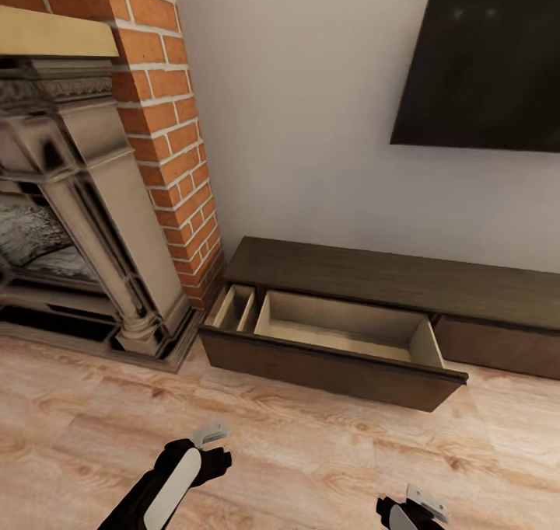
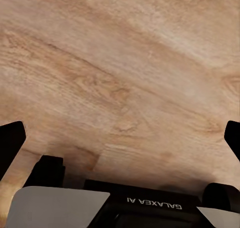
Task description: Place each of the two pumpkins and all three candles from the living room inside a cabinet in the living room (use any cabinet), then make sure every cabinet is closed, and position the cauldron so it is next to a table in the living room.
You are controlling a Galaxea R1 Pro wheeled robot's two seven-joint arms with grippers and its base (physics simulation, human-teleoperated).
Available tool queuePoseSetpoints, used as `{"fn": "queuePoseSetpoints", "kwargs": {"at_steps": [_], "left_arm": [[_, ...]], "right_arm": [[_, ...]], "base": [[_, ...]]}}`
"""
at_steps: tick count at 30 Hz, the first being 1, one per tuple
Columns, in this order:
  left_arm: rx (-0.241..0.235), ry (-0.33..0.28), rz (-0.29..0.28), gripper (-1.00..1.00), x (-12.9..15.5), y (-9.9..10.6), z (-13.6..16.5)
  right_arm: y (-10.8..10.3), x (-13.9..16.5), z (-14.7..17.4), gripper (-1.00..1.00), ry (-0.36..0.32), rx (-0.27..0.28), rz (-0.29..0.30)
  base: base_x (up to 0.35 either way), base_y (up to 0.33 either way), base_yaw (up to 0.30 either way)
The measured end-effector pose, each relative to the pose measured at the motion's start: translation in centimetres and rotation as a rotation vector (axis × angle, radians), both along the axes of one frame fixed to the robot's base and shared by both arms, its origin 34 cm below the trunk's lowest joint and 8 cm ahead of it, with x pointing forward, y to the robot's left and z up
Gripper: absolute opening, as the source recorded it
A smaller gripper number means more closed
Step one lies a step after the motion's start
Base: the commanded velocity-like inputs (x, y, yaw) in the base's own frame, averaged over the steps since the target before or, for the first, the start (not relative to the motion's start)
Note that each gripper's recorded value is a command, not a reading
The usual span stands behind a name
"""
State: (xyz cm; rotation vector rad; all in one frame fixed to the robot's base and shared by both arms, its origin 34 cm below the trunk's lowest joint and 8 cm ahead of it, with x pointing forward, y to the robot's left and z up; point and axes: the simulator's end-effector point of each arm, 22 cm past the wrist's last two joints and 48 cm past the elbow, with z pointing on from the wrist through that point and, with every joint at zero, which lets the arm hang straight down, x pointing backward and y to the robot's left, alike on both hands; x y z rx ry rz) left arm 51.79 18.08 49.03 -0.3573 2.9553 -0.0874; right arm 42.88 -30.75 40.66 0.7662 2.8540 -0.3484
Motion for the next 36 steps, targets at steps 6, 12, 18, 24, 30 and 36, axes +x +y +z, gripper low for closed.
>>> {"fn": "queuePoseSetpoints", "kwargs": {"at_steps": [6,12,18,24,30,36], "left_arm": [[0.001,0.0,0.0,1.0,-0.02,0.01,-0.02],[0.001,0.001,-0.001,1.0,-0.07,0.01,-0.04],[0.001,0.002,-0.001,1.0,-0.08,0.02,-0.05],[0.001,0.002,-0.001,1.0,-0.05,0.01,-0.03],[0.001,-0.001,-0.001,1.0,0.0,0.02,0.05],[0.0,-0.005,-0.001,1.0,0.12,-0.01,0.22]], "right_arm": [[0.02,-0.01,-0.01,1.0,0.001,0.0,0.002],[0.01,-0.02,-0.01,1.0,0.0,-0.001,0.002],[0.01,0.0,0.0,1.0,0.0,-0.001,0.002],[0.0,0.0,0.0,1.0,-0.001,-0.001,0.002],[0.01,0.1,0.07,1.0,-0.003,-0.001,0.002],[0.02,0.26,0.2,1.0,-0.007,-0.001,0.003]], "base": [[-0.156,-0.061,0.291],[-0.156,-0.071,0.291],[-0.155,-0.083,0.291],[-0.155,-0.084,0.291],[-0.155,-0.084,0.291],[-0.155,-0.084,0.282]]}}
